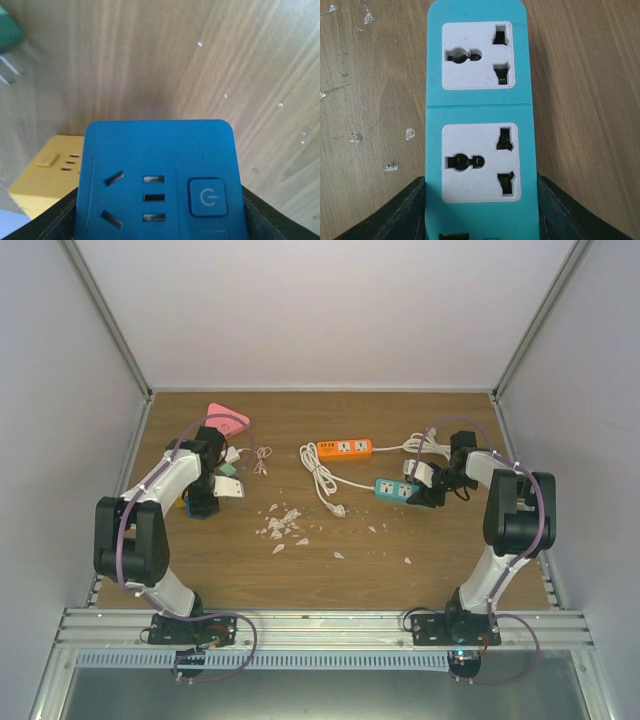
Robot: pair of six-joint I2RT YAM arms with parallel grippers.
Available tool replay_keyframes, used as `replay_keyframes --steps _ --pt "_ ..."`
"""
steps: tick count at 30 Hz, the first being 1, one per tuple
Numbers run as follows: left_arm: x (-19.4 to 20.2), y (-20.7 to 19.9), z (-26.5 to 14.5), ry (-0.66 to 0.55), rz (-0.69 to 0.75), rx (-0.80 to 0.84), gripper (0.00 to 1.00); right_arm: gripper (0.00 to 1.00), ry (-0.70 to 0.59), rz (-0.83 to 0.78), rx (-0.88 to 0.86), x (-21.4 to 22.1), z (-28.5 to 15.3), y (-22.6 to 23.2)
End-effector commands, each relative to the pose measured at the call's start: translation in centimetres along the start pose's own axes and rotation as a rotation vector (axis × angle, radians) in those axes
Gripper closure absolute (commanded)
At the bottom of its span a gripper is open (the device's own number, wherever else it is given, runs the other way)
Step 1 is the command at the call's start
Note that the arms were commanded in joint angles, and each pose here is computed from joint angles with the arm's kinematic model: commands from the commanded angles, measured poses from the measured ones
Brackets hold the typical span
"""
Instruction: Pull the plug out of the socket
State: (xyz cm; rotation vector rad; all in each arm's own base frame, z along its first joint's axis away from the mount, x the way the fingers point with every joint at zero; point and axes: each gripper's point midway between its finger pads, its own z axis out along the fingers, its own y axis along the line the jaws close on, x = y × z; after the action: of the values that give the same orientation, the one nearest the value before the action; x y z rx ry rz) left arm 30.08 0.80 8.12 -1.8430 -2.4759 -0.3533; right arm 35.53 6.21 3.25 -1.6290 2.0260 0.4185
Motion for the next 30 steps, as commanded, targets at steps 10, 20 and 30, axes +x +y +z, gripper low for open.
replay_keyframes --steps 10,20,30 --pt "2.0 -2.2 3.1 0.278 0.045 0.078 0.31 0.77 0.084 -0.015 0.038 2.1 0.0 -1.7" --pt "-3.4 1.8 -2.1 0.010 0.051 0.018 0.01 0.68 0.054 -0.047 0.039 0.1 0.4 -2.0" --pt "-14.7 5.3 -7.4 -0.419 0.085 -0.091 0.01 0.24 -0.085 -0.022 0.023 -4.8 -1.9 -4.3"
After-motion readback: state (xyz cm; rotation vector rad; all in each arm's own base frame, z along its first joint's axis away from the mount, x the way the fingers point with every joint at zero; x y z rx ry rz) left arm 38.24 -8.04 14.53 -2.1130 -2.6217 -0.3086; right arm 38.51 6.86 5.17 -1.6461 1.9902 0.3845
